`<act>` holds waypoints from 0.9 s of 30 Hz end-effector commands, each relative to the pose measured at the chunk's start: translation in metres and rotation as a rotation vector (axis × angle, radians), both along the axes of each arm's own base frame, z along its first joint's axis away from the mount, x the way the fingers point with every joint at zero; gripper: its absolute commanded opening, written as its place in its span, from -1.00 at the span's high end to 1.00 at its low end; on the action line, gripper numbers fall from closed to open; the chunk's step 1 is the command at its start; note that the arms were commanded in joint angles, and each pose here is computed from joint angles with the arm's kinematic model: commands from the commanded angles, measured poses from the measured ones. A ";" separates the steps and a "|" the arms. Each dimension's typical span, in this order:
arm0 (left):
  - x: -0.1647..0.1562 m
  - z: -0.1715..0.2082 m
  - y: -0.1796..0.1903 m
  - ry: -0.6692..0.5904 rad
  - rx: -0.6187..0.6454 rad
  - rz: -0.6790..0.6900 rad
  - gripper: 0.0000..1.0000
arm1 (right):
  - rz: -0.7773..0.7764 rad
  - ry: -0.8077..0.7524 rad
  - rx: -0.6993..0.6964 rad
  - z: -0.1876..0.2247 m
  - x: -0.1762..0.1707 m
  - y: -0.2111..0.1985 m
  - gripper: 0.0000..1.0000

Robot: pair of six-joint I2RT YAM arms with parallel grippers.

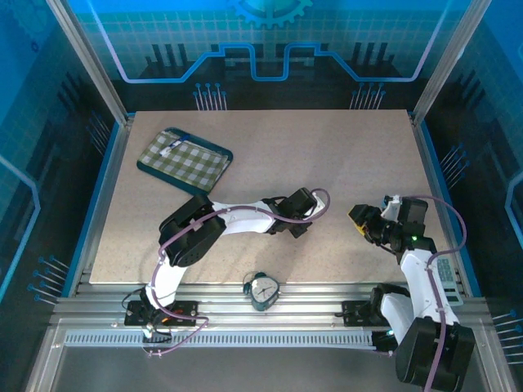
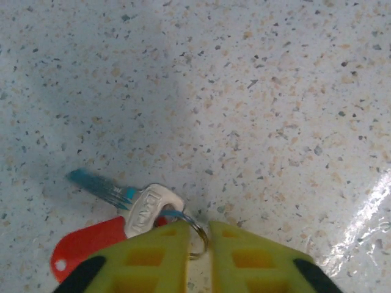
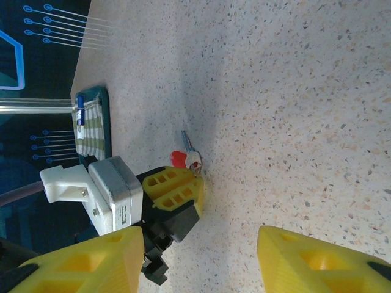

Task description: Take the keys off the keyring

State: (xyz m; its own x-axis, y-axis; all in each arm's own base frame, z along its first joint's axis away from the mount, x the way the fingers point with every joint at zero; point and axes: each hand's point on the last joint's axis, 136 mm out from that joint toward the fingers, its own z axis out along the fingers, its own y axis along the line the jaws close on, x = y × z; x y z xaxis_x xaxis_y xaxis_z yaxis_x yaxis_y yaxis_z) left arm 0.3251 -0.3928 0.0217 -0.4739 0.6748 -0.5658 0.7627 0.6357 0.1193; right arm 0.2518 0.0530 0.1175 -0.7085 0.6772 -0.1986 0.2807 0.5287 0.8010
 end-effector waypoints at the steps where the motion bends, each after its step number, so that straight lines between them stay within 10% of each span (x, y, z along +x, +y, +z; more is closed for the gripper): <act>1: 0.001 -0.005 -0.004 -0.010 0.020 -0.014 0.84 | 0.000 -0.004 0.008 0.004 -0.002 -0.002 -0.04; 27: -0.028 0.141 0.021 0.071 -0.205 -0.216 1.00 | 0.072 -0.089 -0.010 0.015 -0.004 0.010 -0.03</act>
